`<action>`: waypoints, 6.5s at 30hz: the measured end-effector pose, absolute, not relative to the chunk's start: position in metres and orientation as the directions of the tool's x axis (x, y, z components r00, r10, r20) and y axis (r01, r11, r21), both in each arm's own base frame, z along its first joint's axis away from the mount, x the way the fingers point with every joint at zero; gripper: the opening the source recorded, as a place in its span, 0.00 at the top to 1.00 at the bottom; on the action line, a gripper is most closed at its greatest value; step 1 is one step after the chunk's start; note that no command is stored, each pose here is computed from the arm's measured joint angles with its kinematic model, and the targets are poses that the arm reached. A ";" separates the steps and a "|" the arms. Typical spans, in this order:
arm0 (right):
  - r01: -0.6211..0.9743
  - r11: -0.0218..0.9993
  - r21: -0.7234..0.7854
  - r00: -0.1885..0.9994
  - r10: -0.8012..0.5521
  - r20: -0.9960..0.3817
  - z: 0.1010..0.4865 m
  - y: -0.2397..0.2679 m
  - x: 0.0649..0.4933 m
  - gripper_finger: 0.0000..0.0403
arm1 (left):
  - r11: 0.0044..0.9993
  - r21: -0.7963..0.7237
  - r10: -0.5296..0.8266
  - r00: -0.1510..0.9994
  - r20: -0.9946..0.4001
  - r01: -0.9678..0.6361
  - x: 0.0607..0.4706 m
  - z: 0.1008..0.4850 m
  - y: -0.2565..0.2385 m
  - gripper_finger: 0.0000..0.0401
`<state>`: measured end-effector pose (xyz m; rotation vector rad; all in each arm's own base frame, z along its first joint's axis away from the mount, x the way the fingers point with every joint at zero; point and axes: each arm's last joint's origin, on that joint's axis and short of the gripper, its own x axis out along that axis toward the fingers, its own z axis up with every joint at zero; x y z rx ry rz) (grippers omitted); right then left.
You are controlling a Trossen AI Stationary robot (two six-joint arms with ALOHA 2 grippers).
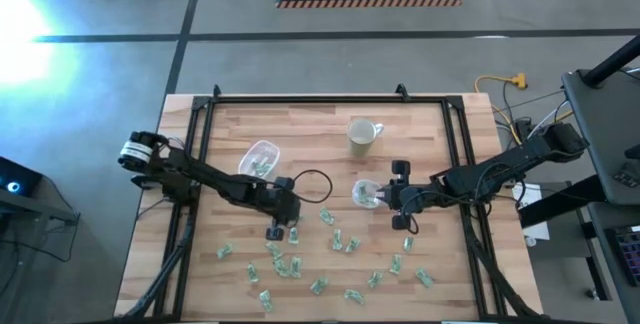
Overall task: Pick and place Stevia / Truvia into bins
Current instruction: Put the stevia packet into the left transparent container, then put the stevia packet into the right transparent container
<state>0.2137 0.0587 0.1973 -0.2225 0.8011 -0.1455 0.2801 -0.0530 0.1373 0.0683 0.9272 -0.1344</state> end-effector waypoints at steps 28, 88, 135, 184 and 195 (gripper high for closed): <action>0.044 0.966 -0.254 0.685 -0.214 -0.697 0.196 0.059 0.213 0.85 | 0.821 0.481 0.565 0.554 -0.611 -0.307 0.239 0.199 -0.026 0.98; -0.183 0.969 0.166 0.557 0.242 -0.795 0.189 0.100 0.194 0.85 | 0.789 0.492 0.614 0.455 -0.645 -0.368 0.191 0.180 -0.017 0.69; 0.224 0.941 0.255 0.419 0.143 -0.897 0.128 0.113 0.145 0.60 | 0.789 0.475 0.613 0.456 -0.645 -0.390 0.192 0.180 -0.017 0.69; 0.274 0.846 -0.458 0.803 -0.464 -0.375 0.202 0.122 0.198 0.97 | 0.790 0.472 0.612 0.460 -0.643 -0.392 0.192 0.180 -0.017 0.69; 0.329 0.867 -0.374 0.689 -0.491 -0.533 0.193 0.060 0.226 0.97 | 0.790 0.472 0.612 0.461 -0.643 -0.391 0.192 0.180 -0.017 0.69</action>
